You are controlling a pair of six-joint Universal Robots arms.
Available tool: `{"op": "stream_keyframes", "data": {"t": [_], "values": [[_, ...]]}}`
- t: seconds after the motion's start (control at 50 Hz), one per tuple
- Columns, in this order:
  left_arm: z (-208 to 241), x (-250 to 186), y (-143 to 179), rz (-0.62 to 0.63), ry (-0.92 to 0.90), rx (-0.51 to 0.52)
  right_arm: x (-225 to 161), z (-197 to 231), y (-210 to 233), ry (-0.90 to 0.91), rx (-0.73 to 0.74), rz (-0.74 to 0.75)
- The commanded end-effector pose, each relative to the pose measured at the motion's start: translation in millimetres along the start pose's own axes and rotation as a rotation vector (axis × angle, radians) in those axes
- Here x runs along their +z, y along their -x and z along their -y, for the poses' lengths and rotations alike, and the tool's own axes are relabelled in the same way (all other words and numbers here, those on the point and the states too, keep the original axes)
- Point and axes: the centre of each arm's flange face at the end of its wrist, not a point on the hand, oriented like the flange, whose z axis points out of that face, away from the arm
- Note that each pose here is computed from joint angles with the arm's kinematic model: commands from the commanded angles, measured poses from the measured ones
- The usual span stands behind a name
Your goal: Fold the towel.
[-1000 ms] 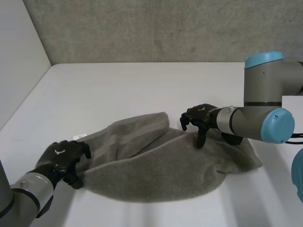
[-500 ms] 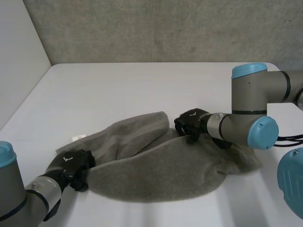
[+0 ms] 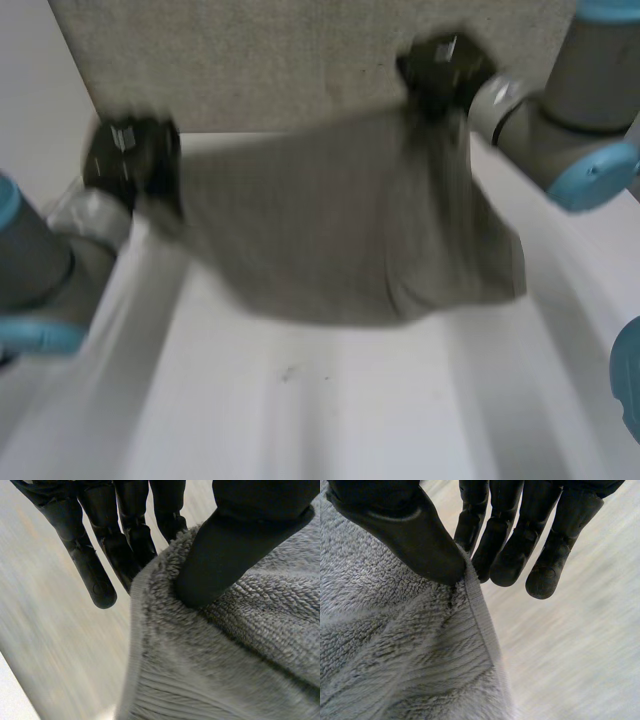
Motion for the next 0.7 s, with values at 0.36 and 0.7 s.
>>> {"op": "stream_keyframes", "data": {"t": [0.36,0.7], "values": [[0,22,-3,0.092,-0.080,-0.016,-39,-42,38,0.241,-0.039,0.208],[-136,-85,-33,-0.022,0.474,0.053,-99,-150,103,0.521,0.043,0.309]]}}
